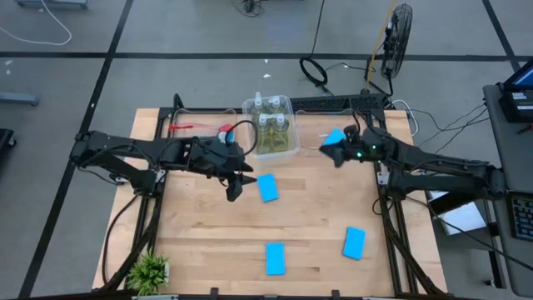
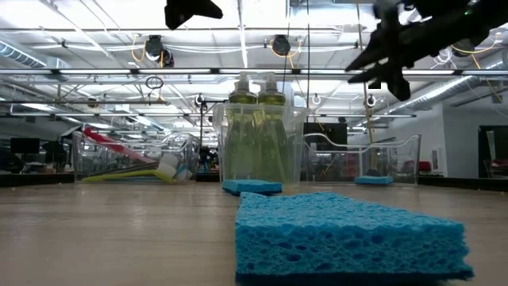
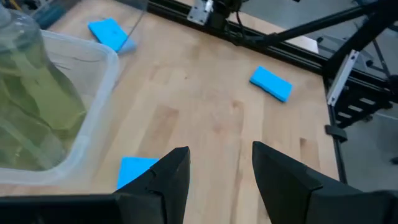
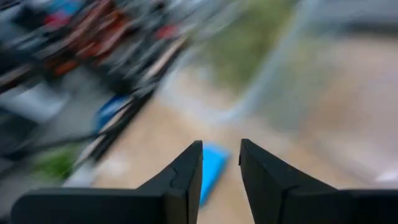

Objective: Pick & Place Kitchen Sink Supplies
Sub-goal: Put the blue sponge into the right transparent bin

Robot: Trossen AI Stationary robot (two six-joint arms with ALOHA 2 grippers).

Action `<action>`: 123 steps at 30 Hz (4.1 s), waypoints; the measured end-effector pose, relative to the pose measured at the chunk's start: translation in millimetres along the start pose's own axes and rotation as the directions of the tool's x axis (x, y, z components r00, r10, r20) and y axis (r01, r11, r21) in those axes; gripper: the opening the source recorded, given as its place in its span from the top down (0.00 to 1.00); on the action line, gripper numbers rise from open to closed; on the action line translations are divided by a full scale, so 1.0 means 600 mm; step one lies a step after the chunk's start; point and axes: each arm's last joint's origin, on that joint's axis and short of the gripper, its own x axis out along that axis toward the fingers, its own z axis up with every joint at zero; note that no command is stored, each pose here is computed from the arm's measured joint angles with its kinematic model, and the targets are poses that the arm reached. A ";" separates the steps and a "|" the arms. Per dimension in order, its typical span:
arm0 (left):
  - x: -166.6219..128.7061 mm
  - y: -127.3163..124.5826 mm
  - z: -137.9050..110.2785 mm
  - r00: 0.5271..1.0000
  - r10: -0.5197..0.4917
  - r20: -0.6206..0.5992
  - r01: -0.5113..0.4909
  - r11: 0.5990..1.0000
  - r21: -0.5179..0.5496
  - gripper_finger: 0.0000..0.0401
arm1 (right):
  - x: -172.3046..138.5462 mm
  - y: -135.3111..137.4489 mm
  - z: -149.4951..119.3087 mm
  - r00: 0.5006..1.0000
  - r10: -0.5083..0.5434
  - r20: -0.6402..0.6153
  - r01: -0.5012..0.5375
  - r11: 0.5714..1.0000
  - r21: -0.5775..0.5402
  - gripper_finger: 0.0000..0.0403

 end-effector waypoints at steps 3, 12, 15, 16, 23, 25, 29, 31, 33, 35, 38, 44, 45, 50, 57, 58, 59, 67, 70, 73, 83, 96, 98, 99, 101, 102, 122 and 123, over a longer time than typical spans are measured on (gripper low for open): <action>-0.001 -0.007 -0.004 1.000 -0.010 -0.010 0.011 1.000 0.025 0.56 | -0.006 0.014 -0.008 0.973 0.187 -0.136 -0.187 0.982 0.018 0.78; -0.002 -0.014 -0.011 1.000 0.012 -0.029 -0.012 1.000 -0.012 0.56 | -0.021 0.064 -0.057 0.749 0.479 -0.458 -0.454 0.874 0.171 0.79; -0.002 -0.013 -0.012 0.999 0.018 -0.034 -0.018 1.000 -0.017 0.56 | -0.030 0.077 -0.082 0.641 0.512 -0.572 -0.425 0.857 0.291 0.79; -0.002 -0.012 -0.013 0.999 0.030 -0.035 -0.030 0.999 -0.015 0.56 | -0.033 0.079 -0.091 0.609 0.508 -0.609 -0.389 0.860 0.329 0.79; -0.002 -0.008 -0.012 0.994 0.112 -0.005 -0.112 0.994 -0.018 0.56 | -0.068 0.080 -0.156 0.350 0.392 -0.851 -0.005 0.909 0.417 0.79; -0.002 -0.007 -0.012 0.992 0.123 0.000 -0.123 0.992 -0.020 0.56 | -0.078 0.079 -0.170 0.290 0.352 -0.890 0.112 0.911 0.397 0.79; -0.002 -0.007 -0.012 0.991 0.132 0.004 -0.132 0.991 -0.020 0.56 | -0.096 0.077 -0.190 0.209 0.279 -0.937 0.296 0.896 0.332 0.79; -0.002 -0.007 -0.012 0.991 0.132 0.004 -0.132 0.991 -0.020 0.56 | -0.102 0.077 -0.196 0.180 0.255 -0.950 0.360 0.882 0.305 0.79; -0.002 -0.007 -0.012 0.991 0.132 0.004 -0.132 0.991 -0.020 0.56 | -0.106 0.078 -0.201 0.191 0.234 -0.953 0.387 0.875 0.292 0.79; -0.002 -0.007 -0.012 0.991 0.133 0.004 -0.132 0.991 -0.020 0.56 | -0.107 0.079 -0.205 0.233 0.206 -0.950 0.404 0.868 0.288 0.78; -0.002 -0.007 -0.012 0.991 0.133 0.004 -0.133 0.991 -0.020 0.56 | -0.109 0.080 -0.210 0.291 0.172 -0.941 0.419 0.861 0.287 0.76; -0.002 -0.007 -0.012 0.991 0.134 0.004 -0.134 0.991 -0.008 0.56 | -0.113 0.079 -0.222 0.349 0.093 -0.932 0.455 0.853 0.255 0.65; -0.002 -0.006 -0.012 0.991 0.134 0.005 -0.134 0.991 -0.007 0.56 | -0.113 0.079 -0.224 0.351 0.078 -0.933 0.464 0.851 0.246 0.62; -0.002 -0.006 -0.012 0.991 0.135 0.005 -0.135 0.991 0.019 0.56 | -0.116 0.077 -0.242 0.298 0.002 -0.955 0.576 0.797 0.181 0.51; -0.002 -0.004 -0.011 0.983 0.182 0.025 -0.183 0.982 0.045 0.56 | -0.110 0.079 -0.272 0.330 -0.112 -0.937 0.695 0.701 0.160 0.46; -0.002 -0.004 -0.011 0.983 0.182 0.024 -0.183 0.982 0.054 0.56 | -0.109 0.079 -0.276 0.342 -0.127 -0.931 0.703 0.693 0.163 0.46; -0.002 -0.004 -0.011 0.983 0.183 0.024 -0.184 0.981 0.062 0.56 | -0.108 0.079 -0.280 0.351 -0.144 -0.925 0.712 0.683 0.164 0.46; -0.002 -0.004 -0.011 0.983 0.183 0.023 -0.184 0.979 0.090 0.56 | -0.102 0.079 -0.314 0.334 -0.235 -0.913 0.792 0.595 0.137 0.47; -0.002 -0.004 -0.011 0.983 0.183 0.023 -0.184 0.979 0.090 0.56 | -0.100 0.077 -0.326 0.318 -0.273 -0.908 0.817 0.565 0.117 0.47; -0.002 -0.004 -0.011 0.983 0.183 0.022 -0.184 0.979 0.090 0.56 | -0.095 0.073 -0.337 0.328 -0.318 -0.890 0.831 0.545 0.111 0.47; -0.002 -0.004 -0.011 0.983 0.183 0.022 -0.184 0.979 0.091 0.56 | -0.071 0.069 -0.375 0.373 -0.394 -0.840 0.843 0.522 0.129 0.47; -0.002 -0.004 -0.012 0.983 0.181 0.021 -0.182 0.979 0.091 0.56 | -0.064 0.066 -0.384 0.423 -0.420 -0.803 0.826 0.543 0.151 0.61; -0.002 -0.004 -0.012 0.983 0.180 0.021 -0.182 0.979 0.089 0.56 | -0.064 0.066 -0.384 0.428 -0.424 -0.798 0.825 0.544 0.153 0.66; -0.002 -0.004 -0.012 0.983 0.180 0.021 -0.181 0.979 0.089 0.56 | -0.064 0.065 -0.384 0.429 -0.427 -0.796 0.825 0.544 0.152 0.68; -0.002 -0.004 -0.012 0.983 0.180 0.021 -0.181 0.979 0.089 0.56 | -0.064 0.065 -0.383 0.433 -0.431 -0.792 0.824 0.546 0.153 0.71; -0.002 -0.004 -0.012 0.983 0.180 0.021 -0.181 0.980 0.088 0.56 | -0.063 0.064 -0.383 0.441 -0.434 -0.785 0.820 0.551 0.156 0.73; -0.002 -0.004 -0.012 0.984 0.179 0.021 -0.180 0.981 0.067 0.56 | -0.053 0.078 -0.358 0.758 -0.347 -0.553 0.598 0.708 0.375 0.97; -0.002 -0.004 -0.012 0.984 0.178 0.021 -0.179 0.981 0.067 0.56 | -0.053 0.080 -0.354 0.775 -0.336 -0.535 0.579 0.717 0.388 0.97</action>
